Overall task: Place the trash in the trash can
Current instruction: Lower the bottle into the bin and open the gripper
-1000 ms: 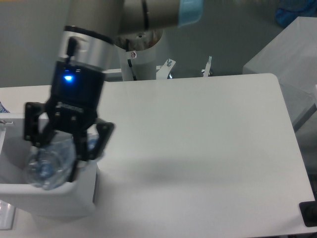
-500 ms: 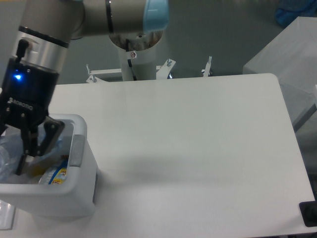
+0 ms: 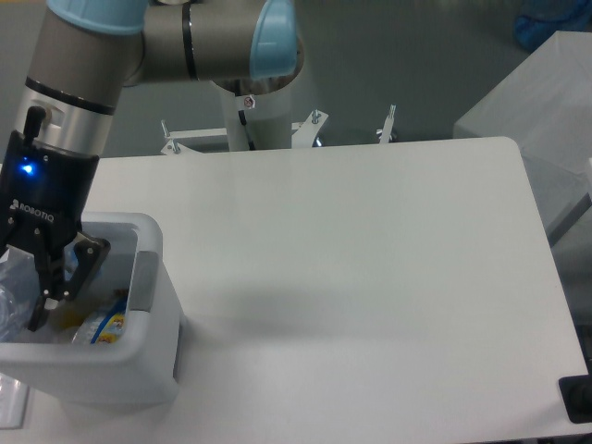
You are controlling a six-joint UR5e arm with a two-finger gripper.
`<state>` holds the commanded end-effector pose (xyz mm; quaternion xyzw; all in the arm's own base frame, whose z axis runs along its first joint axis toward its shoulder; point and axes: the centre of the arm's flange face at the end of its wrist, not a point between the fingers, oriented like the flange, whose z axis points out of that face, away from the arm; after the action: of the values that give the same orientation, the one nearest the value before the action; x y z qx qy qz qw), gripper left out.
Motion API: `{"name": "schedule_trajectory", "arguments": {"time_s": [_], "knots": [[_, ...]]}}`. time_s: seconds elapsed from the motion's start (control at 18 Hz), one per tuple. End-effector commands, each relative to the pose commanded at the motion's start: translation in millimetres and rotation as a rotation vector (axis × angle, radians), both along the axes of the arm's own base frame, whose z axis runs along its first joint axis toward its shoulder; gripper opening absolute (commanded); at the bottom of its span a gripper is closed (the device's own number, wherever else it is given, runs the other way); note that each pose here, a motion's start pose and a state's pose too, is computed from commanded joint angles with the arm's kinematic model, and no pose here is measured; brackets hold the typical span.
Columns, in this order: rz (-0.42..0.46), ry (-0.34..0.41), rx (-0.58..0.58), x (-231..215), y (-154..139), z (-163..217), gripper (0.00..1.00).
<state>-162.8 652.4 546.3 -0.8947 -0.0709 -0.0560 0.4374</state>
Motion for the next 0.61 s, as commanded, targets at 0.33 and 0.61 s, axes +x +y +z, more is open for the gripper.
{"name": "schedule_trajectory", "arguments": {"time_s": [0.33,0.61], "knots": [[0.0,-0.005,-0.013,0.4,-2.8,-7.3,0.66],[-0.003,-0.006,-0.022,1.1,-2.3,-12.4,0.69]]}}
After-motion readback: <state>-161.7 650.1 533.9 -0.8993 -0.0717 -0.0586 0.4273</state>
